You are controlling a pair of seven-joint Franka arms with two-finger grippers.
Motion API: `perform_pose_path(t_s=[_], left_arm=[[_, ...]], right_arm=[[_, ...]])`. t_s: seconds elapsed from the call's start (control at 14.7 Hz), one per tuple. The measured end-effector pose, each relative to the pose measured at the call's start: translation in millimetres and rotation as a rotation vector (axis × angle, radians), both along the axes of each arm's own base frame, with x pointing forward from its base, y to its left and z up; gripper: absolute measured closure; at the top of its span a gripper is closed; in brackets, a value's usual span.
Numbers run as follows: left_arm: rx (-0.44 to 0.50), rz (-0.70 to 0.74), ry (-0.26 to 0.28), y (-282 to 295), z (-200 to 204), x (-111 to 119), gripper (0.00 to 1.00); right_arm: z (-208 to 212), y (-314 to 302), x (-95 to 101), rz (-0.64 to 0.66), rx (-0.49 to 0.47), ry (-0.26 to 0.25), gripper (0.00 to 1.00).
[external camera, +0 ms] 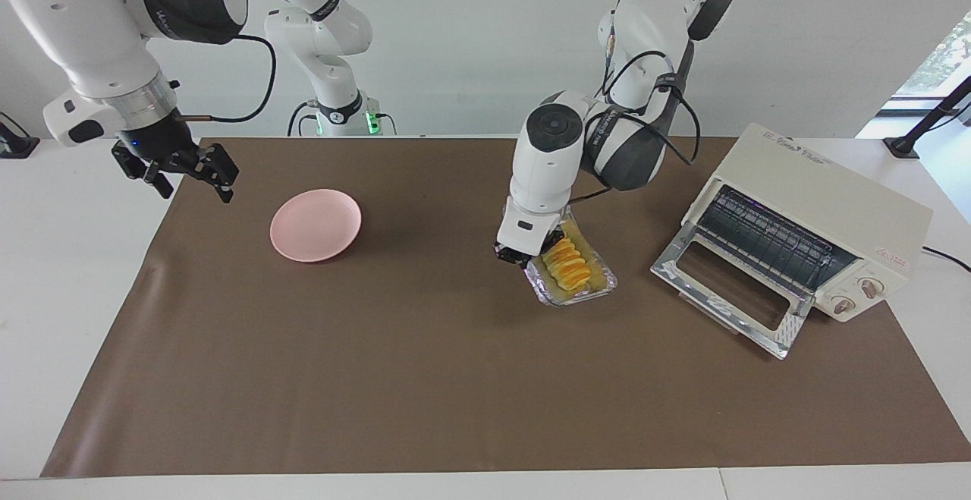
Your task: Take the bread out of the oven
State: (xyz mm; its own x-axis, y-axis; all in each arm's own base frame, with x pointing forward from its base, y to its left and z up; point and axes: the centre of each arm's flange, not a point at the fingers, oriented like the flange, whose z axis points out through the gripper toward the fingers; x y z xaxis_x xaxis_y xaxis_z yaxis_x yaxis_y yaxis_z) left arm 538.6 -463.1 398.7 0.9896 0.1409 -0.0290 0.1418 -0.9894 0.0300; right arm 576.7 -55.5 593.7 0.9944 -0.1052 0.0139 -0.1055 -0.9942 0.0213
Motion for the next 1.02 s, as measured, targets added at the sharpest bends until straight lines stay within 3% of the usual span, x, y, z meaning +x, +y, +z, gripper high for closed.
perform_pose_path(t_s=[0.68, 0.95, 1.02], left_arm=[[0.010, -0.134, 0.034, -42.9, -46.5, -47.1, 0.98], [-0.003, -0.145, 0.028, -45.4, -62.4, -54.5, 0.98], [-0.008, -0.145, 0.023, -45.9, -62.3, -54.1, 0.93]], right_arm=[[-4.8, 4.7, -2.9, 0.001, 0.029, -0.005, 0.00], [-8.0, 4.7, -2.1, 0.001, 0.030, -0.009, 0.00], [-9.2, 4.6, -2.0, 0.001, 0.030, -0.009, 0.00]])
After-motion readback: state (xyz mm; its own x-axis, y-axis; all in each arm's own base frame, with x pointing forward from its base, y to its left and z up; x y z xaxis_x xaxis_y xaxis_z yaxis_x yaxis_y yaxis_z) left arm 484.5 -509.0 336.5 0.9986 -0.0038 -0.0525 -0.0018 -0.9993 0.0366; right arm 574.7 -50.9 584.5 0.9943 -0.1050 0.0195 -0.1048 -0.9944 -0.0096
